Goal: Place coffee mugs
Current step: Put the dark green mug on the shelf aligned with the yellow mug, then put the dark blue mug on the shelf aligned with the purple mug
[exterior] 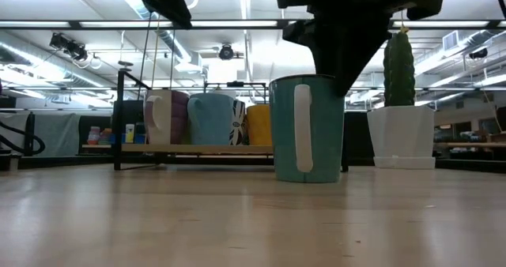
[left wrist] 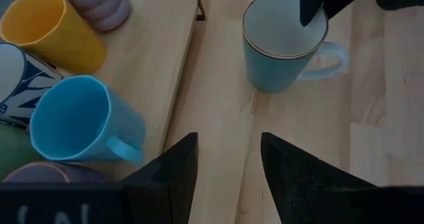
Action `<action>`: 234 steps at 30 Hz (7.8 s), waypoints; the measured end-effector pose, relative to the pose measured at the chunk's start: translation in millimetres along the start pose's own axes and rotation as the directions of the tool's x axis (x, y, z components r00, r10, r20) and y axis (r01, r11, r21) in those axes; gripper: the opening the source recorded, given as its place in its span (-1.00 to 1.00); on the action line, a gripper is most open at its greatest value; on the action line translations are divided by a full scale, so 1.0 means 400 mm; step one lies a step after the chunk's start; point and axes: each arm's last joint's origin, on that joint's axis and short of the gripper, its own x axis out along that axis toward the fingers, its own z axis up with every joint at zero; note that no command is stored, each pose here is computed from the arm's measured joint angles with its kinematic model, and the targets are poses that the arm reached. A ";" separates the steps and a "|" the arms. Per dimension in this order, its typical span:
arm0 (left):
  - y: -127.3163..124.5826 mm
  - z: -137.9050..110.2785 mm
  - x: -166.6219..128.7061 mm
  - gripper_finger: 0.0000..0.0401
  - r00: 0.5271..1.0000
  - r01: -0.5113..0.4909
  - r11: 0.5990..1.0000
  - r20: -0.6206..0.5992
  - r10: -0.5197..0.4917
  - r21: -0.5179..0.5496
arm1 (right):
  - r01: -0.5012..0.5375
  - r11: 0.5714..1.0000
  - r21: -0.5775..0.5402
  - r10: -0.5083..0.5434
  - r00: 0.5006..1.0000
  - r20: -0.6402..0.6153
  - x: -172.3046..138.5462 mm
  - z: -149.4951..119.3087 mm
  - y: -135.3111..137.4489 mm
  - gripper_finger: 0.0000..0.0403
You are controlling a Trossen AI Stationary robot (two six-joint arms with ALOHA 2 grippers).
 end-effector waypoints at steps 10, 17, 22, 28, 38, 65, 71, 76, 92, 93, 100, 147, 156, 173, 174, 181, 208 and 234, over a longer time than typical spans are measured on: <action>-0.011 -0.003 -0.004 -0.14 1.000 0.019 1.000 -0.002 -0.019 0.007 | 0.073 0.974 -0.216 -0.068 0.997 0.031 0.000 0.008 -0.012 -0.89; -0.010 -0.003 -0.004 -0.14 1.000 0.017 1.000 -0.004 -0.017 -0.007 | 0.129 0.941 -0.314 -0.121 0.992 0.044 -0.012 0.013 -0.043 -0.86; -0.011 -0.003 -0.002 -0.14 1.000 0.016 1.000 -0.006 -0.016 -0.005 | 0.161 0.931 -0.329 -0.145 0.987 0.073 -0.059 0.024 -0.080 -0.88; -0.009 -0.012 -0.001 -0.14 0.999 0.006 1.000 -0.042 -0.006 0.008 | 0.173 0.915 -0.365 -0.163 0.985 0.058 -0.091 0.012 -0.146 -0.88; -0.001 -0.042 -0.006 -0.14 0.988 -0.030 1.000 -0.153 0.031 0.009 | 0.165 0.913 -0.374 -0.170 0.985 0.018 -0.080 -0.028 -0.253 -0.88; 0.055 -0.054 -0.120 -0.14 0.998 -0.057 0.998 -0.037 0.058 0.001 | 0.136 0.935 -0.328 -0.115 0.990 0.085 -0.056 -0.100 -0.420 -0.85; 0.055 -0.055 -0.120 -0.14 0.998 -0.051 0.999 -0.039 0.051 0.001 | 0.140 0.934 -0.329 -0.119 0.989 0.084 -0.055 -0.102 -0.425 -0.77; 0.055 -0.054 -0.120 -0.14 0.998 -0.050 0.999 -0.038 0.050 -0.001 | 0.141 0.937 -0.320 -0.122 0.989 0.079 -0.053 -0.108 -0.434 -0.76; 0.026 -0.056 -0.131 -0.14 1.000 -0.003 1.000 -0.008 0.004 0.026 | 0.193 0.945 -0.265 -0.186 0.981 0.052 -0.049 -0.130 -0.475 -0.67; 0.026 -0.056 -0.131 -0.14 1.000 -0.003 1.000 -0.009 0.004 0.025 | 0.196 0.943 -0.269 -0.188 0.981 0.054 -0.049 -0.129 -0.475 -0.64; 0.026 -0.056 -0.131 -0.14 1.000 -0.004 1.000 -0.008 0.004 0.016 | 0.206 0.927 -0.312 -0.187 0.978 0.090 -0.050 -0.123 -0.478 -0.43; 0.026 -0.055 -0.127 -0.14 1.000 -0.011 1.000 -0.010 0.011 -0.001 | 0.334 0.917 0.216 -0.325 0.942 -0.080 -0.005 -0.217 -0.522 -0.28; 0.026 -0.055 -0.127 -0.14 1.000 -0.011 1.000 -0.010 0.011 -0.001 | 0.329 0.930 0.163 -0.331 0.944 -0.016 -0.007 -0.205 -0.527 -0.28; 0.026 -0.055 -0.127 -0.14 1.000 -0.011 1.000 -0.010 0.011 -0.002 | 0.334 0.931 0.146 -0.341 0.940 0.024 -0.009 -0.196 -0.531 -0.28; 0.026 -0.055 -0.127 -0.14 1.000 -0.011 1.000 -0.010 0.011 -0.001 | 0.333 0.931 0.146 -0.340 0.940 0.024 -0.009 -0.197 -0.531 -0.28; 0.026 -0.055 -0.127 -0.14 1.000 -0.011 1.000 -0.010 0.011 0.000 | 0.358 0.926 0.123 -0.360 0.933 -0.002 -0.010 -0.195 -0.527 -0.28; 0.033 -0.047 -0.128 -0.14 0.993 -0.116 0.986 0.049 0.111 0.116 | -0.154 0.712 0.685 0.103 0.988 0.115 -0.199 -0.135 -0.134 -0.28; 0.027 -0.030 -0.128 -0.14 0.990 -0.106 0.982 0.109 0.090 0.154 | -0.230 0.937 0.261 0.255 0.965 -0.066 -0.170 -0.167 0.308 -0.24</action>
